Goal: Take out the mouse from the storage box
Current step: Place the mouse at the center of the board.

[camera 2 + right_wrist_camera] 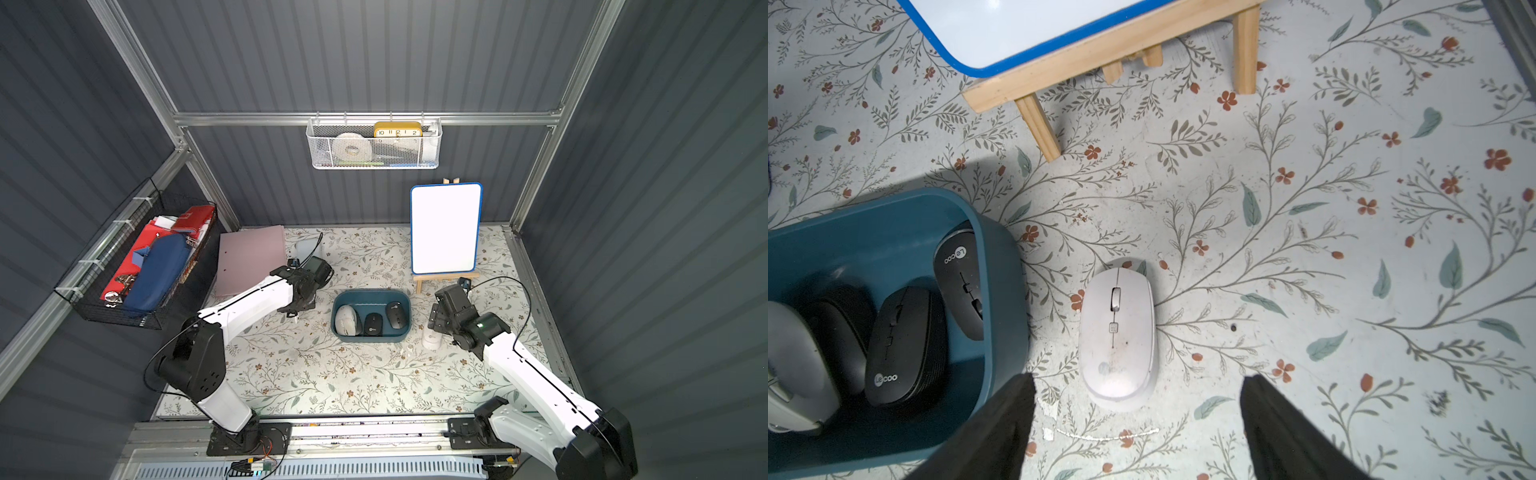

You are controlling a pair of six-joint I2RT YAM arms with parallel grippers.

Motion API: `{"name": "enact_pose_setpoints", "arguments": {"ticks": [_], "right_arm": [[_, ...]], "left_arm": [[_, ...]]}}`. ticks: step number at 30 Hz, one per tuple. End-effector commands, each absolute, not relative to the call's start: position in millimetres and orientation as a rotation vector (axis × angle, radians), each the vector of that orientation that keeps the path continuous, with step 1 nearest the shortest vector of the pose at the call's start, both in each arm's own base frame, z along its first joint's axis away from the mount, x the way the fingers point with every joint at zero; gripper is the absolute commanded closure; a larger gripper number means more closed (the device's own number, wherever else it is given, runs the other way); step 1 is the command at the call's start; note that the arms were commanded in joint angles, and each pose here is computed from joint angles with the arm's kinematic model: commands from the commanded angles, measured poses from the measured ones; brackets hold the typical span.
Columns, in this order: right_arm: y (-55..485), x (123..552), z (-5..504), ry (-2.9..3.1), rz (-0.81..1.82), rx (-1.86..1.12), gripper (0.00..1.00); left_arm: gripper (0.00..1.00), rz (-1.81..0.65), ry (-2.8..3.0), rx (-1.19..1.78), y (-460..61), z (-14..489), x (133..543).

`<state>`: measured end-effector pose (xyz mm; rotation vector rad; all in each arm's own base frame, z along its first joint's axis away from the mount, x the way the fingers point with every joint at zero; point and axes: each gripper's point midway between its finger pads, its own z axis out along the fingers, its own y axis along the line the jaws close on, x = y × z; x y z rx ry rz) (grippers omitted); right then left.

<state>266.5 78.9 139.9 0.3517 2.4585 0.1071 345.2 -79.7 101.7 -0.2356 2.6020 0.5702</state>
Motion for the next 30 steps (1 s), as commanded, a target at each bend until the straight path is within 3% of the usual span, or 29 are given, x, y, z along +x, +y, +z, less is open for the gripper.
{"name": "enact_pose_setpoints", "arguments": {"ticks": [1, 8, 17, 23, 30], "right_arm": [[78, 265, 140, 2.473, 0.096, 0.351, 0.18], [76, 265, 142, 2.466, 0.081, 0.347, 0.18], [76, 266, 143, 2.463, 0.08, 0.345, 0.18], [78, 269, 144, 2.467, 0.082, 0.341, 0.18], [81, 270, 142, 2.475, 0.096, 0.341, 0.18]], "left_arm": [[0.74, 0.589, 2.627, -0.269, -76, 82, 345], [0.75, 0.676, 2.637, -0.266, -67, 60, 347], [0.74, 0.617, 2.651, -0.256, -73, 45, 354], [0.61, 0.584, 2.664, -0.264, -78, 39, 355], [0.59, 0.559, 2.688, -0.239, -84, 32, 356]]}}
